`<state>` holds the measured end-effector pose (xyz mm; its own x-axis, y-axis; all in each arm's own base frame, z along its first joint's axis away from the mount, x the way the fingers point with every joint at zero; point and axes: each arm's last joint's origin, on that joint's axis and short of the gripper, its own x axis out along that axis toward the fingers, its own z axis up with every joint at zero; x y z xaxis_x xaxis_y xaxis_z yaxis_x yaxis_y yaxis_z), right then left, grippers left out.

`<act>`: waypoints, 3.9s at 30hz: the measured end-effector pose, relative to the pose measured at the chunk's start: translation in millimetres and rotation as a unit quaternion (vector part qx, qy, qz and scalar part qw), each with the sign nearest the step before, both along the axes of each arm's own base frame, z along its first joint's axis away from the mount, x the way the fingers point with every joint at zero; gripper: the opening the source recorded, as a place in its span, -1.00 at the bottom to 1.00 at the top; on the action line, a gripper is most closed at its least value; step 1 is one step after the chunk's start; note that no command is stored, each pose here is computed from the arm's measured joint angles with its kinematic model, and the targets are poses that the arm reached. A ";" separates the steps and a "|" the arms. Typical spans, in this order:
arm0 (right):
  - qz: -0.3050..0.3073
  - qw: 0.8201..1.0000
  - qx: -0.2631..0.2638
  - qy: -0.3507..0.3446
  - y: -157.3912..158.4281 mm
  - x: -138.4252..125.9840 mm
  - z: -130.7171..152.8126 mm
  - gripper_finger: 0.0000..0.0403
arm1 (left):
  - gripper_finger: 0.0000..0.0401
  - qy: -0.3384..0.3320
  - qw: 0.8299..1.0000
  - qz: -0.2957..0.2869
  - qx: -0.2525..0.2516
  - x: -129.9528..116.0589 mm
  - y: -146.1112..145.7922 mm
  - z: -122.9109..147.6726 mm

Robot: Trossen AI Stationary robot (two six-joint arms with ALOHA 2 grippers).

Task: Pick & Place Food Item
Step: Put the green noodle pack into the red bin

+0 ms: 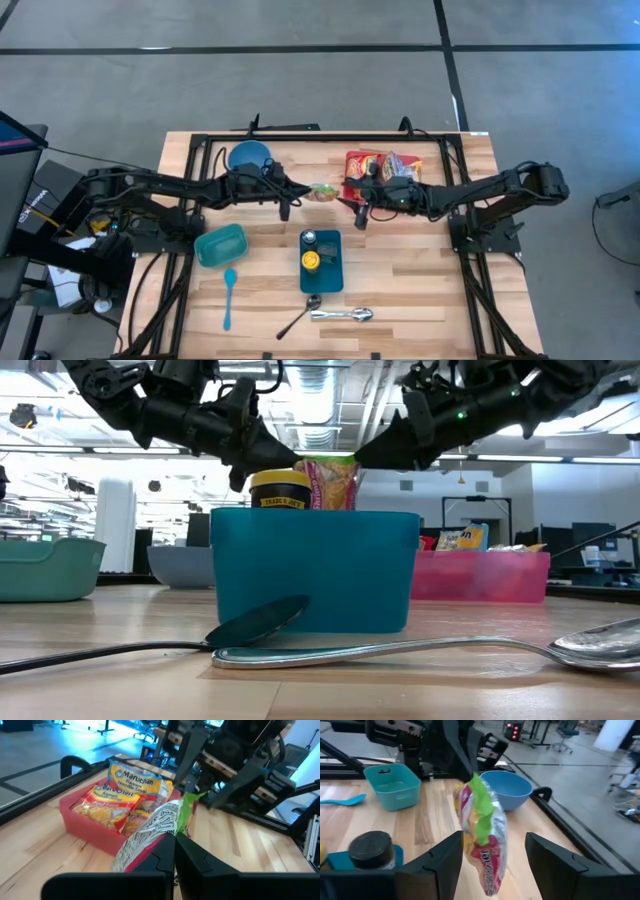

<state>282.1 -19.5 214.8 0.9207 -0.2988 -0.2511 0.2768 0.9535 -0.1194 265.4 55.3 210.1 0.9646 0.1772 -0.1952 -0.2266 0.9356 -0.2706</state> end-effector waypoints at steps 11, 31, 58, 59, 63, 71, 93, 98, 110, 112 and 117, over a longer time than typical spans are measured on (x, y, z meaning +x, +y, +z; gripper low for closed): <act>0.023 0.999 0.019 -0.014 1.4 0.9 1.8 -0.05 | -1.00 -0.014 1.000 -0.007 0.003 1.9 -3.6 2.0; 0.023 0.999 0.022 -0.015 1.5 0.9 1.9 -0.34 | -1.00 -0.025 1.000 -0.013 0.005 3.5 -6.4 3.2; 0.020 0.999 0.032 -0.016 1.5 0.8 1.5 -0.99 | -1.00 -0.024 1.000 -0.013 0.005 3.5 -6.4 2.9; 0.020 0.999 0.032 -0.016 1.5 0.8 1.4 -0.99 | -1.00 -0.024 1.000 -0.013 0.006 3.5 -6.4 2.9; 0.020 0.999 0.032 -0.016 1.5 0.8 1.4 -0.99 | -0.98 -0.023 1.000 -0.014 0.010 3.5 -6.4 2.9; 0.020 0.999 0.032 -0.016 1.5 0.8 1.4 -1.00 | -0.59 -0.015 0.999 -0.020 0.035 3.4 -6.5 2.2; 0.010 0.999 0.030 -0.010 1.1 -2.4 3.2 -1.00 | 0.24 -0.025 0.999 -0.020 0.039 -4.1 -7.7 13.7; -0.015 0.999 0.022 -0.023 0.2 -8.9 13.4 -1.00 | 0.18 -0.024 0.999 -0.020 0.038 -4.2 -7.7 13.5; -0.133 0.990 -0.002 -0.056 -9.6 -37.7 44.5 -1.00 | 0.13 -0.024 0.999 -0.020 0.038 -4.2 -7.7 13.5; -0.162 0.985 0.006 -0.058 -15.5 -44.2 47.5 -1.00 | 0.13 -0.024 0.999 -0.020 0.038 -4.1 -7.7 13.5; -0.221 0.974 0.028 -0.049 -30.1 -59.1 50.0 -1.00 | 0.12 -0.024 0.999 -0.020 0.038 -4.1 -7.7 13.5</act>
<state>223.0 -49.6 264.8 0.7252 -0.6599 -0.1967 0.6694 0.7425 -0.0233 261.2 47.6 223.7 0.9791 0.1508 -0.1363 -0.1770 0.9621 -0.2074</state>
